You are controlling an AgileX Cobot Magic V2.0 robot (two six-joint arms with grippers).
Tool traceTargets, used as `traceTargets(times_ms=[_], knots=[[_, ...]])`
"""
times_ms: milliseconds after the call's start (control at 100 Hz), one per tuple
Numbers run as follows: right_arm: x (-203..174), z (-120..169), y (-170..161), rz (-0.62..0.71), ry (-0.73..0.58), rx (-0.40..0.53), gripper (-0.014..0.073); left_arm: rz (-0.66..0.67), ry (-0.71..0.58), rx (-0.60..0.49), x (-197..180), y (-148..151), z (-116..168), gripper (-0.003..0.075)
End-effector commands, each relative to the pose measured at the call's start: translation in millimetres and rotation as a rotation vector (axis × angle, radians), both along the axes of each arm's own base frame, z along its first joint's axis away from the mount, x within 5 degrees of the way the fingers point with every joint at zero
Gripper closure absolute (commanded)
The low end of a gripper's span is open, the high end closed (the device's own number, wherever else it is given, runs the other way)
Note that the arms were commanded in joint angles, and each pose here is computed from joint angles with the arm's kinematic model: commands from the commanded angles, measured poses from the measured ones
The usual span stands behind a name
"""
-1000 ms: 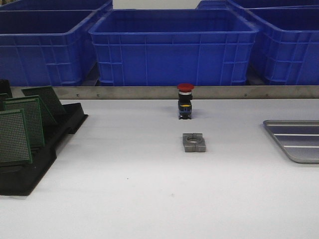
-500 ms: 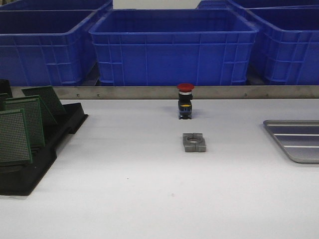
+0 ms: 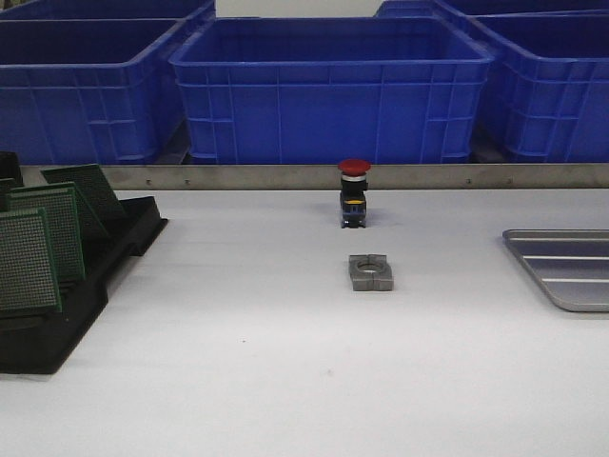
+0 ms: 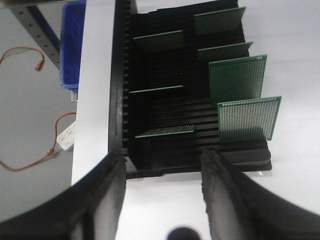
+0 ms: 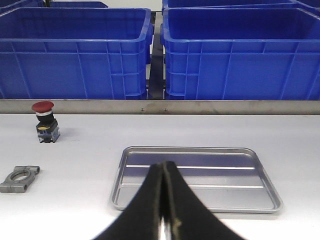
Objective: Place circuit board on tray
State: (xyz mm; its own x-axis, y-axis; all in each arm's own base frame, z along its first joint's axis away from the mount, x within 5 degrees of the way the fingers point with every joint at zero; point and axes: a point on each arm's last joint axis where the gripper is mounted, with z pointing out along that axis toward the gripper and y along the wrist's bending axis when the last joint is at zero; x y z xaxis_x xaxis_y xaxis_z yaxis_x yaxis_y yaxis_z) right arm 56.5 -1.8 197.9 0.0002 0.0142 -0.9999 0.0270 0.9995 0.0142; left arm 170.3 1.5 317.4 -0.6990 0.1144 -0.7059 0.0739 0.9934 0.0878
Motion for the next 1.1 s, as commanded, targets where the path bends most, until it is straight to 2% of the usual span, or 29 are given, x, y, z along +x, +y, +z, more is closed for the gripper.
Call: traceTargets(times_ms=[0, 120, 190, 320, 430, 650, 780, 960, 1090], knots=[[-3, 13, 1, 0.006, -0.114, -0.005, 0.0655, -0.132, -0.083, 0.079, 10, -4, 17, 0.0373], [-3, 13, 1, 0.006, -0.114, -0.005, 0.0655, -0.496, -0.031, 0.321, 14, -12, 8, 0.0373], [-3, 13, 1, 0.006, -0.114, -0.005, 0.0655, -0.658, -0.006, 0.425, 17, -14, 2, 0.0373], [-3, 13, 1, 0.006, -0.114, -0.005, 0.0655, -0.843, 0.028, 0.577, 22, -14, -5, 0.0373], [-3, 13, 1, 0.006, -0.114, -0.005, 0.0655, -0.942, 0.025, 0.666, 26, -14, -9, 0.0373], [-3, 13, 1, 0.006, -0.114, -0.005, 0.0655, -0.966, 0.038, 0.685, 40, -13, -18, 0.0373], [-3, 13, 1, 0.006, -0.114, -0.005, 0.0655, -1.006, 0.078, 0.69, 51, -12, -30, 0.0373], [-3, 13, 1, 0.006, -0.114, -0.005, 0.0655, -0.986, 0.072, 0.705, 71, -11, -43, 0.0373], [-3, 13, 1, 0.006, -0.114, -0.005, 0.0655, -1.008, 0.126, 0.678, 81, -11, -60, 0.0373]])
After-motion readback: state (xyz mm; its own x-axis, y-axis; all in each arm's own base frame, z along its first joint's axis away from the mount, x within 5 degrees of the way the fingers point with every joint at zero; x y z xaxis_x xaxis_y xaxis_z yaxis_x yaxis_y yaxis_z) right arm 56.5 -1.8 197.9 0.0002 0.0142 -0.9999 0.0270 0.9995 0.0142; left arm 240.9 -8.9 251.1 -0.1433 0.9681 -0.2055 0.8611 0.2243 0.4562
